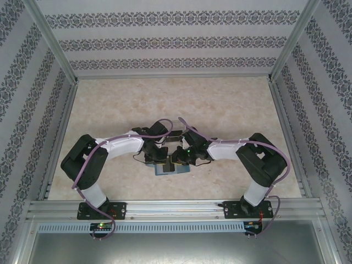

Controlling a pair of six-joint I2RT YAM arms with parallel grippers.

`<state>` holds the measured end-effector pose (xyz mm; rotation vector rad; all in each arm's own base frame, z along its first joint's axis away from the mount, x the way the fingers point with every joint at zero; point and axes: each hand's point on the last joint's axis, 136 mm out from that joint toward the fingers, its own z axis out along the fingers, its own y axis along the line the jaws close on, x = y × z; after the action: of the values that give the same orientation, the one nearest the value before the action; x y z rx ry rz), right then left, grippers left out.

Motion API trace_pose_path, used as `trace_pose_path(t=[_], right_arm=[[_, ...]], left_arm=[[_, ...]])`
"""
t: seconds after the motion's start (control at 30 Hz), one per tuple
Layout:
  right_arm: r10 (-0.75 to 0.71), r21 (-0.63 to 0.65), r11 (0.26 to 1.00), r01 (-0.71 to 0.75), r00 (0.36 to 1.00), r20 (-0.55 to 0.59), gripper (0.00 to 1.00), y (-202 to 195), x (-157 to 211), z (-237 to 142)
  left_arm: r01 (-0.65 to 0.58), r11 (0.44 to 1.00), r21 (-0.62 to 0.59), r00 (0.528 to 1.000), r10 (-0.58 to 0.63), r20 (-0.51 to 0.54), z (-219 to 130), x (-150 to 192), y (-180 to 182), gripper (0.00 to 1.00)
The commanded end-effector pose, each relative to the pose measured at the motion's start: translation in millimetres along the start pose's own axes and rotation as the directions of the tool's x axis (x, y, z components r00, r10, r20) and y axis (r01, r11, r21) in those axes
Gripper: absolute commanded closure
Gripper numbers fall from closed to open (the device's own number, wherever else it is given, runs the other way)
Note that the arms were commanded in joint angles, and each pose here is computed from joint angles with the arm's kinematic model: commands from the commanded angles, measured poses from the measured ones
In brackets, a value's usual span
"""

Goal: Take the credit cards out of the card holder

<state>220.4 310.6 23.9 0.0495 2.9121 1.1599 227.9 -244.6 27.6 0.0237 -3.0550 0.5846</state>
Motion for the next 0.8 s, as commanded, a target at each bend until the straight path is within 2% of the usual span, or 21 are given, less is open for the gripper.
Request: trace_pose_path(t=[0.0, 0.33, 0.63, 0.77], right_arm=[[-0.019, -0.065, 0.998, 0.019, 1.0, 0.01, 0.89, 13.9, -2.3, -6.2], [-0.008, 0.016, 1.0, 0.007, 0.999, 0.041, 0.97, -8.9, -7.1, -20.1], [-0.041, 0.18, 0.983, 0.031, 0.998, 0.053, 0.97, -32.9, -5.9, -42.5], [-0.054, 0.205, 0.978, 0.041, 0.997, 0.055, 0.97, -33.0, -6.5, -47.9]], left_arm=[[0.004, 0.997, -0.077, 0.999, -0.007, -0.037, 6.7, 9.0, 14.8, 1.0], [-0.007, 0.997, -0.075, 1.0, 0.005, -0.026, 0.9, 7.0, 12.0, 0.99], [-0.009, 0.997, -0.071, 1.0, 0.007, -0.028, 1.0, 7.1, 11.3, 0.99], [-0.009, 0.998, -0.069, 1.0, 0.007, -0.029, 1.2, 7.4, 11.1, 0.99]])
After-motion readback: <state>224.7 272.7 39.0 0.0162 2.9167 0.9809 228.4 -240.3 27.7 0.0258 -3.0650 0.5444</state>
